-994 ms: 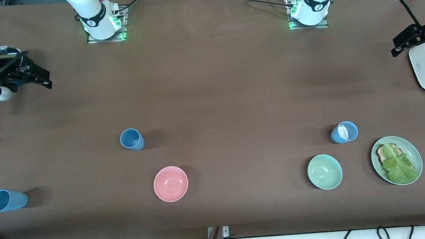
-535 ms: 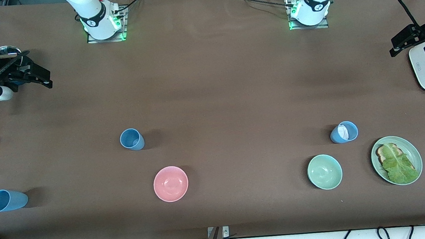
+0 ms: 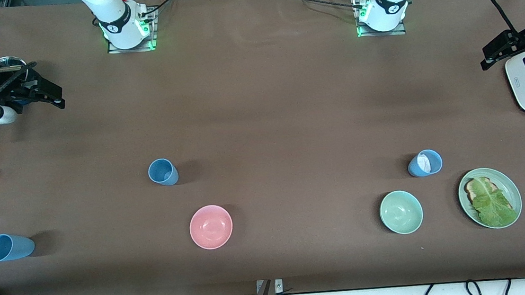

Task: Stack blue cups with both arms
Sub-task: 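Move the right gripper to a blue cup while the left gripper approaches another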

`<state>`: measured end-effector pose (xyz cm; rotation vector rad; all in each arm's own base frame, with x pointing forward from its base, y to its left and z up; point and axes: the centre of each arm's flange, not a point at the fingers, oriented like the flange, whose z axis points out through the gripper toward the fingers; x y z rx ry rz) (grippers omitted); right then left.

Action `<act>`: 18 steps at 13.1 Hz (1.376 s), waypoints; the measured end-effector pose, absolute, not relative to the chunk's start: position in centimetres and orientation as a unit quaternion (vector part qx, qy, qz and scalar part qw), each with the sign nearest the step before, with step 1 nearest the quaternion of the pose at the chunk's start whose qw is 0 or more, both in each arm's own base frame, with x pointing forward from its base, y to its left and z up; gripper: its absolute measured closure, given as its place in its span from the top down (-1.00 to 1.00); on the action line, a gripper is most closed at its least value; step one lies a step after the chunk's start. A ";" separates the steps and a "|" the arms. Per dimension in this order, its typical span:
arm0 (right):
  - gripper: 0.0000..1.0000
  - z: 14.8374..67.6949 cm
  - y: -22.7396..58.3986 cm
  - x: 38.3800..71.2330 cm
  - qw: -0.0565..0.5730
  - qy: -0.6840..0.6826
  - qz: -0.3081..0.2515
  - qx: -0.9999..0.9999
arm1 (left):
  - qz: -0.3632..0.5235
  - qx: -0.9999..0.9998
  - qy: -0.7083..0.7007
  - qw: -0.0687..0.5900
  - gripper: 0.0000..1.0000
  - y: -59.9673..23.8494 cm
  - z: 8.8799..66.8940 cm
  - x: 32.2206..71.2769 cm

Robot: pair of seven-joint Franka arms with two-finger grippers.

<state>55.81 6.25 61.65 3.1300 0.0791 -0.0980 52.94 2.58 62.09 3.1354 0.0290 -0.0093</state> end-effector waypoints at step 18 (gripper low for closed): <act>0.33 53.8 11.8 59.5 0.002 0.070 -0.061 0.996 | 0.004 1.000 0.005 -0.009 0.94 2.5 48.8 62.0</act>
